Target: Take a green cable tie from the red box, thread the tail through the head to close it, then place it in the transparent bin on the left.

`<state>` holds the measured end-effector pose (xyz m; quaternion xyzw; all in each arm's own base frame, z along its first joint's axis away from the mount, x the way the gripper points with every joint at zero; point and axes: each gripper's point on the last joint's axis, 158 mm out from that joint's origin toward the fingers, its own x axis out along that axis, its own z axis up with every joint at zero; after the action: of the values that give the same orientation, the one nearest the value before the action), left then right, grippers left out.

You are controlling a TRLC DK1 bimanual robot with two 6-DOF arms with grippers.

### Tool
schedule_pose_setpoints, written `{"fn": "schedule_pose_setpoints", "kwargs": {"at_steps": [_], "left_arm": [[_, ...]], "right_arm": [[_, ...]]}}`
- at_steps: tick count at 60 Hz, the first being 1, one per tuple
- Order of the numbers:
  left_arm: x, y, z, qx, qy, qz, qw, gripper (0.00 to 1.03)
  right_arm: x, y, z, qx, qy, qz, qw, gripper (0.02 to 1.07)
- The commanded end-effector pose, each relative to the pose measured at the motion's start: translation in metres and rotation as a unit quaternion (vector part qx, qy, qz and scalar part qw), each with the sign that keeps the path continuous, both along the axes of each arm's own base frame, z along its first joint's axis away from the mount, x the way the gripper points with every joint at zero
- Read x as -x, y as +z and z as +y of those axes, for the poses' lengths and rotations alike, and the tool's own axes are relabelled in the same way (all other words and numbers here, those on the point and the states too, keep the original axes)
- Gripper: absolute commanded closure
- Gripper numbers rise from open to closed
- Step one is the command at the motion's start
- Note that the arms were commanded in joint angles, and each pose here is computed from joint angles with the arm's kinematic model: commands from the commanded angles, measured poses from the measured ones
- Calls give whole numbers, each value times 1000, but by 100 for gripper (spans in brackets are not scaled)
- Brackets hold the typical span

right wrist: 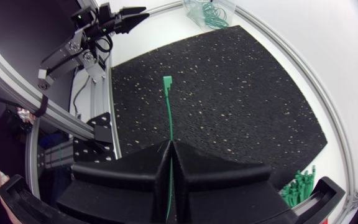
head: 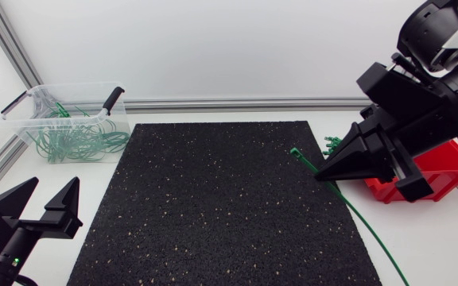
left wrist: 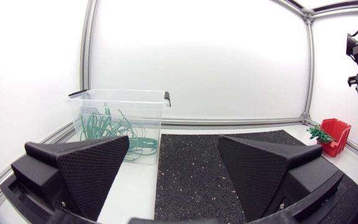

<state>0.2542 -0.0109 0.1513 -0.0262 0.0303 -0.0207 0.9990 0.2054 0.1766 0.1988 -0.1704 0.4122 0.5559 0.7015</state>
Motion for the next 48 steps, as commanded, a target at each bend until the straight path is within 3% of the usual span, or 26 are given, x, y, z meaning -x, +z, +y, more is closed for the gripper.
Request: {"fn": "schedule_pose_setpoints", "kwargs": {"at_steps": [1, 9, 20, 48], "left_arm": [[0, -26, -1, 11, 0, 33, 999, 3], [0, -26, -2, 11, -1, 35, 999, 3], [0, -29, -4, 12, -6, 41, 999, 3], [2, -24, -21, 14, -38, 31, 999, 3]], "right_arm": [[11, -7, 9, -20, -25, 67, 997, 101], [22, -10, 27, -72, -37, 153, 985, 101], [34, -7, 48, -124, -28, 212, 969, 101], [26, 5, 72, -222, -23, 298, 928, 101]]}}
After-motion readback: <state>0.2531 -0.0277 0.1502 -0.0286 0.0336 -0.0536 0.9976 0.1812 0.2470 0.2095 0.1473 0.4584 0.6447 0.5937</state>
